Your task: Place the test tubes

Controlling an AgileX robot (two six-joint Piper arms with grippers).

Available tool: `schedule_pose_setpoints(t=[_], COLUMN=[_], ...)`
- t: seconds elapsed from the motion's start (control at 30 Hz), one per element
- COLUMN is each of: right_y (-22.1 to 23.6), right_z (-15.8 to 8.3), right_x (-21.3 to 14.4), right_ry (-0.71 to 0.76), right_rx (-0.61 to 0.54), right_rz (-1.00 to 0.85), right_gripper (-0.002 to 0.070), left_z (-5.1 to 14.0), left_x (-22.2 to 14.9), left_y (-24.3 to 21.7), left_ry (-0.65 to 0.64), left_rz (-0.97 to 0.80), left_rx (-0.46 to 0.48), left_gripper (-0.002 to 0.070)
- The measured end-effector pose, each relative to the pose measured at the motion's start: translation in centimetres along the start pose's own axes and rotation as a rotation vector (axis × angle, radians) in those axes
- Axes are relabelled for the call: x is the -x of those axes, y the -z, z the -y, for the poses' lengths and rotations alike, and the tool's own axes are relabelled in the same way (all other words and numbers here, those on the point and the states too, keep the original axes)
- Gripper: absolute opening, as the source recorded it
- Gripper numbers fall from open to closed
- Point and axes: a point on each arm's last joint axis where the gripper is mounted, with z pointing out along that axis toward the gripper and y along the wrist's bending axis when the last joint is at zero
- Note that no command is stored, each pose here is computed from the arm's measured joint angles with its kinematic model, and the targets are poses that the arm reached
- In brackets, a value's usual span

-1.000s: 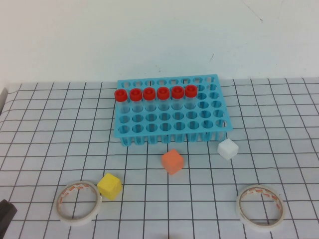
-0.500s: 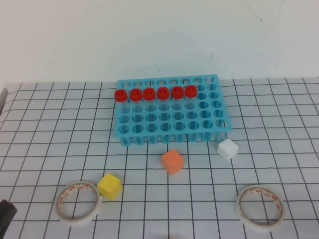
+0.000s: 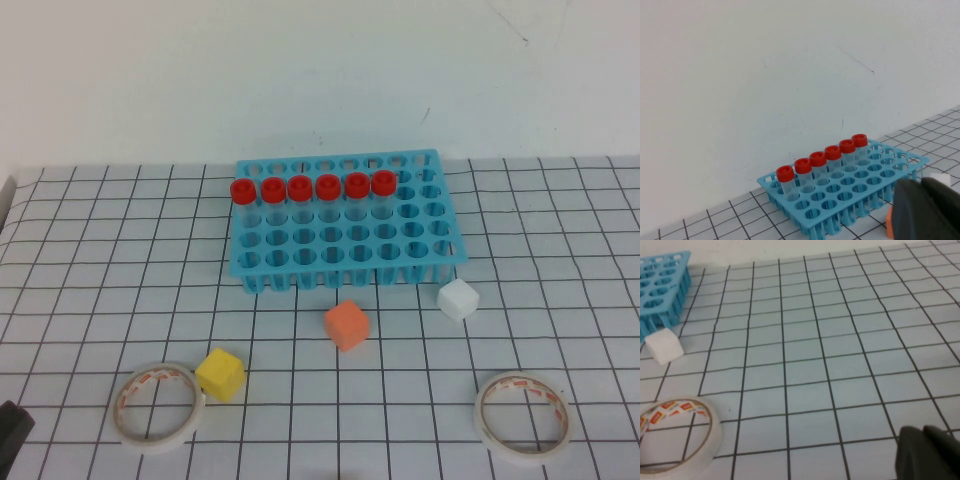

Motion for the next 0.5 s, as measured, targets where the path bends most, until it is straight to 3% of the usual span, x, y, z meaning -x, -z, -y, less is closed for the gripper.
schedule_pose_setpoints(t=[0.5], right_y=[0.06], right_z=[0.00], right_x=[0.03], right_ry=[0.020], right_rx=[0.000], right_rz=[0.009], right_gripper=[-0.0001], left_z=[0.00], left_x=[0.00], left_y=[0.00], left_ry=[0.000], left_rz=[0.000], left_rx=[0.000], left_gripper=[-0.0001])
